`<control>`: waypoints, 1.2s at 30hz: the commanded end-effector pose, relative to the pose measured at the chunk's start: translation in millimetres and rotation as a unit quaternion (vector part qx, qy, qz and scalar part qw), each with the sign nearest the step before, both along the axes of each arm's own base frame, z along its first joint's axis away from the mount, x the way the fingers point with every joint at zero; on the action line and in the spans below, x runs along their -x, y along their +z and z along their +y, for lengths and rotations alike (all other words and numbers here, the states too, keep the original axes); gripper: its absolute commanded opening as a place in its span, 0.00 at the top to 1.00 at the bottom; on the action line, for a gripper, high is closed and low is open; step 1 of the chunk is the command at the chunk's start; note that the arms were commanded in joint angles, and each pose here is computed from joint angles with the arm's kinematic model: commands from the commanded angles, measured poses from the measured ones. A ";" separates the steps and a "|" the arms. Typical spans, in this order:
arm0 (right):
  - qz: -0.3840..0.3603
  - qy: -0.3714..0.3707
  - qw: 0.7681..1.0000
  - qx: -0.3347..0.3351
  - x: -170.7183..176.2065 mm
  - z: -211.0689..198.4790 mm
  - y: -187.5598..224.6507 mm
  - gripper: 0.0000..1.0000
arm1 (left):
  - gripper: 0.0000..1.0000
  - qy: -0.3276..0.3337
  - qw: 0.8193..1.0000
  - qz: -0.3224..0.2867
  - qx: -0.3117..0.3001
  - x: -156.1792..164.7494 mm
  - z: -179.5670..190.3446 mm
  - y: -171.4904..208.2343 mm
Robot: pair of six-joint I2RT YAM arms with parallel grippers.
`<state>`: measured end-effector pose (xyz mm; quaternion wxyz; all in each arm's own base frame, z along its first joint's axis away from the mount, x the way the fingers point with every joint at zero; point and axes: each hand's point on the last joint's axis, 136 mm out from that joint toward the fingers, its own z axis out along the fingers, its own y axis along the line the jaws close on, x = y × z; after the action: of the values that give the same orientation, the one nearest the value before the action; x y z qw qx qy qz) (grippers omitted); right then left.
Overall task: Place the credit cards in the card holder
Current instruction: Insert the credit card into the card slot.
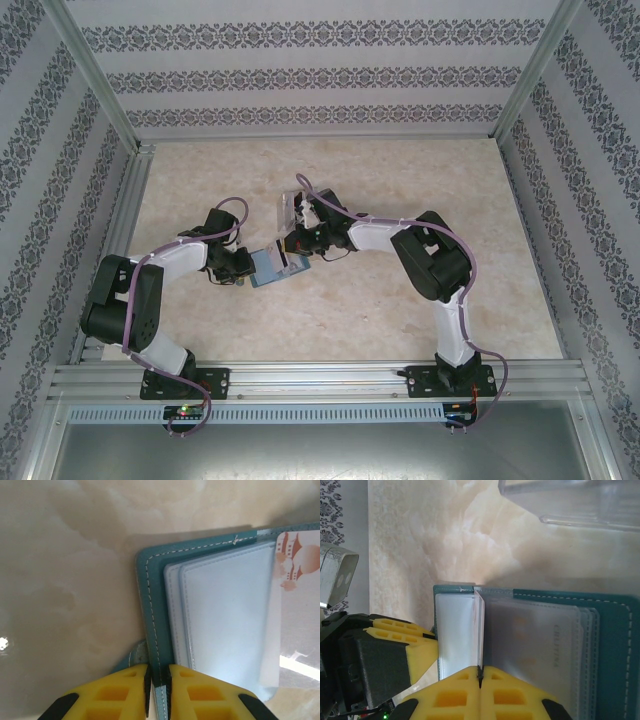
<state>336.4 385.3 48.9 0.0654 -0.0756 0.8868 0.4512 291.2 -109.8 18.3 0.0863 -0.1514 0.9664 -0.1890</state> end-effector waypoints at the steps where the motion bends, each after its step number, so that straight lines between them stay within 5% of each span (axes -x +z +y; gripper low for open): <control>1: 0.043 0.020 0.998 0.028 26.4 0.2 -22.8 1.00 | 0.81 -0.001 1.000 0.012 -0.008 5.9 6.3 -9.1; 15: 0.055 0.024 0.998 0.031 35.2 -17.8 -20.0 1.00 | 0.81 0.000 1.000 0.009 -0.008 5.6 6.2 -6.5; 36: 0.008 0.045 0.992 0.116 40.1 34.4 -37.5 0.99 | 0.86 0.002 1.000 0.009 -0.004 7.0 5.8 -8.9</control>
<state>308.4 413.9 27.9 0.0412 -0.1031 0.9194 0.3772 291.0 -108.3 17.8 0.0863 -0.1536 0.9662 -0.1883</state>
